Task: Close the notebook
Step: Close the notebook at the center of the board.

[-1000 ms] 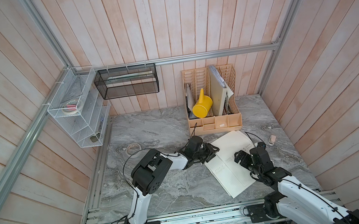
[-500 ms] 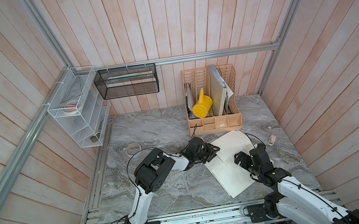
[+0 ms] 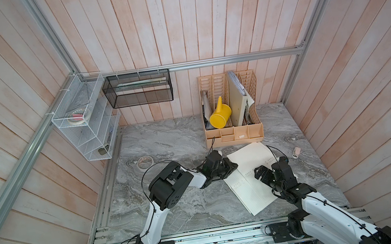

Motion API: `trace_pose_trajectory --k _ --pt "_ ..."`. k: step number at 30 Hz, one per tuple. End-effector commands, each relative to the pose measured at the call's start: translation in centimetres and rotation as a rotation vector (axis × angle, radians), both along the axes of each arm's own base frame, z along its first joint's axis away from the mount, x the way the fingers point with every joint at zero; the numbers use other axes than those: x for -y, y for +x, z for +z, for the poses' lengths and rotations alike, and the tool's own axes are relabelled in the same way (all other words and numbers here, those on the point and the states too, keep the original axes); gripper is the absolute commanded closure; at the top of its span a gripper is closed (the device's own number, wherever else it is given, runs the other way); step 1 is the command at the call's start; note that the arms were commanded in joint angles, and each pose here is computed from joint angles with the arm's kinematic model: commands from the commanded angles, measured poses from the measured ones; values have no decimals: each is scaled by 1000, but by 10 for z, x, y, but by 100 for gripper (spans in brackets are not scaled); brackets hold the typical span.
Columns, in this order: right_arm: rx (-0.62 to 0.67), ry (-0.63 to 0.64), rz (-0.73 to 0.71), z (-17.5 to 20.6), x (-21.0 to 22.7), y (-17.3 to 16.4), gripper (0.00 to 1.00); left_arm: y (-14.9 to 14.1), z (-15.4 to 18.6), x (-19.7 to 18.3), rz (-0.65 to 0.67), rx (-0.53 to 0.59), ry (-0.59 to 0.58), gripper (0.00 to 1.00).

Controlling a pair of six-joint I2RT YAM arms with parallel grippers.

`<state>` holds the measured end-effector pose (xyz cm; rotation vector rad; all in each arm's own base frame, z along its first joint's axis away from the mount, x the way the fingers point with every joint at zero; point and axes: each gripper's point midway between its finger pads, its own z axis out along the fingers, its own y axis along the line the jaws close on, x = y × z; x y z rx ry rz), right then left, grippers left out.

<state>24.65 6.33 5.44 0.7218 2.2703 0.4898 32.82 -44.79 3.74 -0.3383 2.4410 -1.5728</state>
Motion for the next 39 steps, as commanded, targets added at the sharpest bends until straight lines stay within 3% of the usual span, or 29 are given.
trace_pose_trajectory --k 1,11,18,29,39 --pt "-29 -1 22 -6 -3 -6 2 -14 -18 -6 -21 8 34 100" --pt "36 -84 -8 24 10 5 2 -24 70 4 -125 214 -129 100" --pt "107 -54 5 54 3 14 2 -40 102 -31 -59 254 -131 100" --pt "160 31 111 72 -44 19 2 -52 99 -119 181 326 67 100" --pt "192 94 239 76 -104 31 2 -56 97 -219 511 366 246 100"
